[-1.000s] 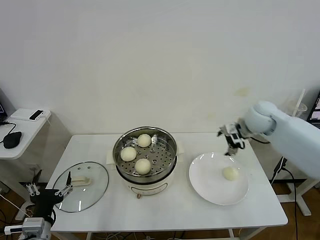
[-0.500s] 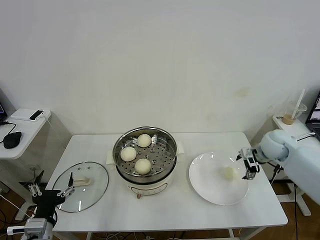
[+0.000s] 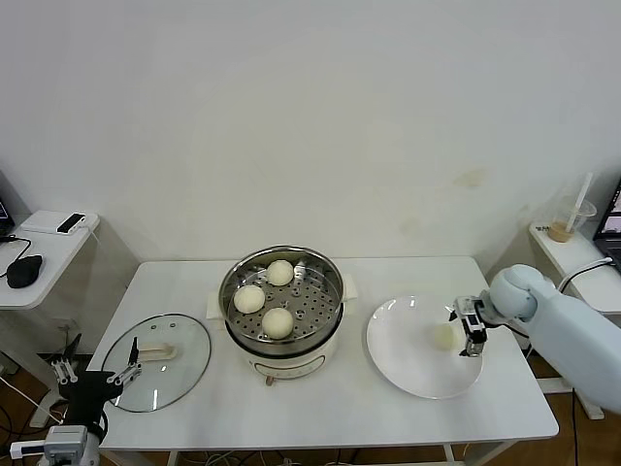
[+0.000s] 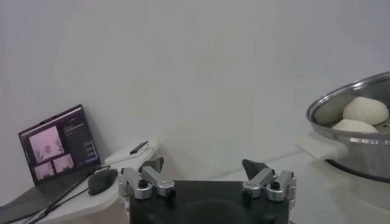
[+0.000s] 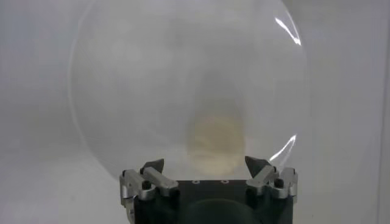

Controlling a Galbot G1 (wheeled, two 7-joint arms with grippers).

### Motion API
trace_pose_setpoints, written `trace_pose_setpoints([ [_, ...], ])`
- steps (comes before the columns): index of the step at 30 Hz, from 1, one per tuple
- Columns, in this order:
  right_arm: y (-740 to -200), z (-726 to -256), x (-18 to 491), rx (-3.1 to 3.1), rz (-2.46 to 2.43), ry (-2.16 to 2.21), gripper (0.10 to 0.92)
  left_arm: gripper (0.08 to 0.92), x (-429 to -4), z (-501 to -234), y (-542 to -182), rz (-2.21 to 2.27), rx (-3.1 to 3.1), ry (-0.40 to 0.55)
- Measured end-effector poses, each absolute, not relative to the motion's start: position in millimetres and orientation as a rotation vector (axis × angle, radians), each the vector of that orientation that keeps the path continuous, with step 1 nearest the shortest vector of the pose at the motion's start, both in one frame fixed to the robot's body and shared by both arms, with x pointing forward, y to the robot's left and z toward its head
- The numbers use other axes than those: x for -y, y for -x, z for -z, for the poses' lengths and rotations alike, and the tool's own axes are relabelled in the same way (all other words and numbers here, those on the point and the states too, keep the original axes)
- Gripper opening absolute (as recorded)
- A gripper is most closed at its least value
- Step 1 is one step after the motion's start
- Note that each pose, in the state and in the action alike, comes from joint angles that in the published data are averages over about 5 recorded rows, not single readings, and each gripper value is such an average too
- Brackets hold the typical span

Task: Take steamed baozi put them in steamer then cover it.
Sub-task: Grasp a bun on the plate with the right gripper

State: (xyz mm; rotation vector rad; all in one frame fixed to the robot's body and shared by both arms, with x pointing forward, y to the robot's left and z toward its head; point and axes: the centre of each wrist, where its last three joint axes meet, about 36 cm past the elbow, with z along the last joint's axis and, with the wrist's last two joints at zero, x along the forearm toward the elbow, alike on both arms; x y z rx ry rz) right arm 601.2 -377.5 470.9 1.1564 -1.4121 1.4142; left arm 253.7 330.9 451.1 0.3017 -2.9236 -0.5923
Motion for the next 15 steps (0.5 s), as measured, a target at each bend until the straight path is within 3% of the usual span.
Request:
trace_pose_setpoints([
  [15,-612,-458,376,1.4,-1.395,-1.126,0.798,0.823,-330,-450,-253,0.587,2.922,-0.303],
])
